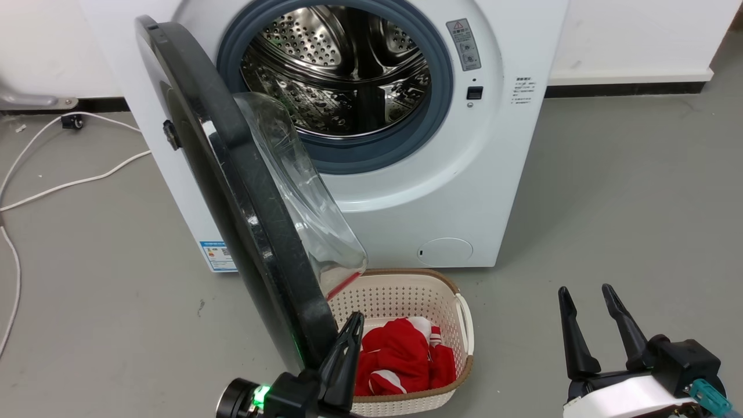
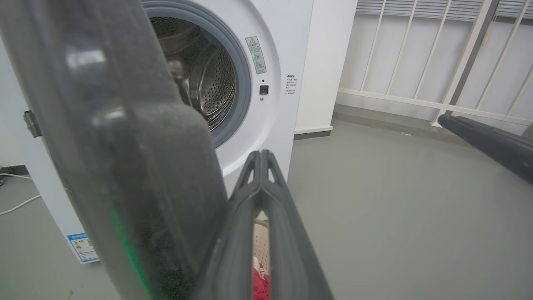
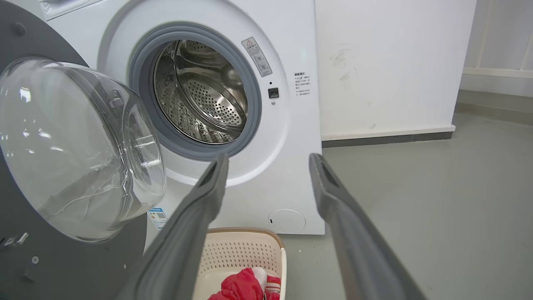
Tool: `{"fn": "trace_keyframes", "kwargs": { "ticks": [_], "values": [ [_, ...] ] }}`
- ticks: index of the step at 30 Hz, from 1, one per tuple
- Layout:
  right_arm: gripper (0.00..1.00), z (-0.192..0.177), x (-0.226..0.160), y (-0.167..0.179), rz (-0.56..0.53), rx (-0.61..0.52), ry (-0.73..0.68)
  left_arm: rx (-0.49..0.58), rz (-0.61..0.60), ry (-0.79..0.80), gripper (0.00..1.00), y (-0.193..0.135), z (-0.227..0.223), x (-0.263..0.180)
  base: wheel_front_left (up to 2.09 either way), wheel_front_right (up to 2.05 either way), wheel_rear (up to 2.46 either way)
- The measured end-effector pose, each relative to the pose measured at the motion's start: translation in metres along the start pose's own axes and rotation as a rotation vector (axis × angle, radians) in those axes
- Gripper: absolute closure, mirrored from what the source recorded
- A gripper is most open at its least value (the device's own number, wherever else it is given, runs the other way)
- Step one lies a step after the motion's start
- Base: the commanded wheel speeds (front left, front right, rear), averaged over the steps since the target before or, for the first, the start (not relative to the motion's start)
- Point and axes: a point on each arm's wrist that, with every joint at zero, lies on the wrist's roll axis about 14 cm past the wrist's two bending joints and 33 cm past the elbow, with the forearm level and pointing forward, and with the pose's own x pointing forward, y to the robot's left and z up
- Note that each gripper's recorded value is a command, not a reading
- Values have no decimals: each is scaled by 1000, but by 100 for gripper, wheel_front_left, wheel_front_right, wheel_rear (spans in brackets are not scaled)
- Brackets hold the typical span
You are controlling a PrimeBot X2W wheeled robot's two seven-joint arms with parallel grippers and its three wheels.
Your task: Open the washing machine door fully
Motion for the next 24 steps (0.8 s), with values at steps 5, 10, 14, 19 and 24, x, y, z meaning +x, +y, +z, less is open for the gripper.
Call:
{"fn": "trace_keyframes", "kwargs": {
  "ticks": [5, 10, 14, 19, 24],
  "values": [
    [0, 0, 4, 8, 24, 6, -2, 0, 54, 14, 100, 9, 1, -18, 0, 0, 0],
    [0, -3, 9, 20, 63, 14, 4, 3, 120, 18, 100, 21, 6, -34, 0, 0, 0],
    [0, -7, 13, 30, 96, 20, 15, 13, 167, 30, 100, 33, 7, -46, 0, 0, 0],
    [0, -9, 19, 43, 135, 24, 19, 44, 242, 39, 100, 54, 8, -60, 0, 0, 0],
    [0, -11, 22, 52, 164, 29, 24, 70, 337, 35, 100, 77, 13, -77, 0, 0, 0]
  ]
}}
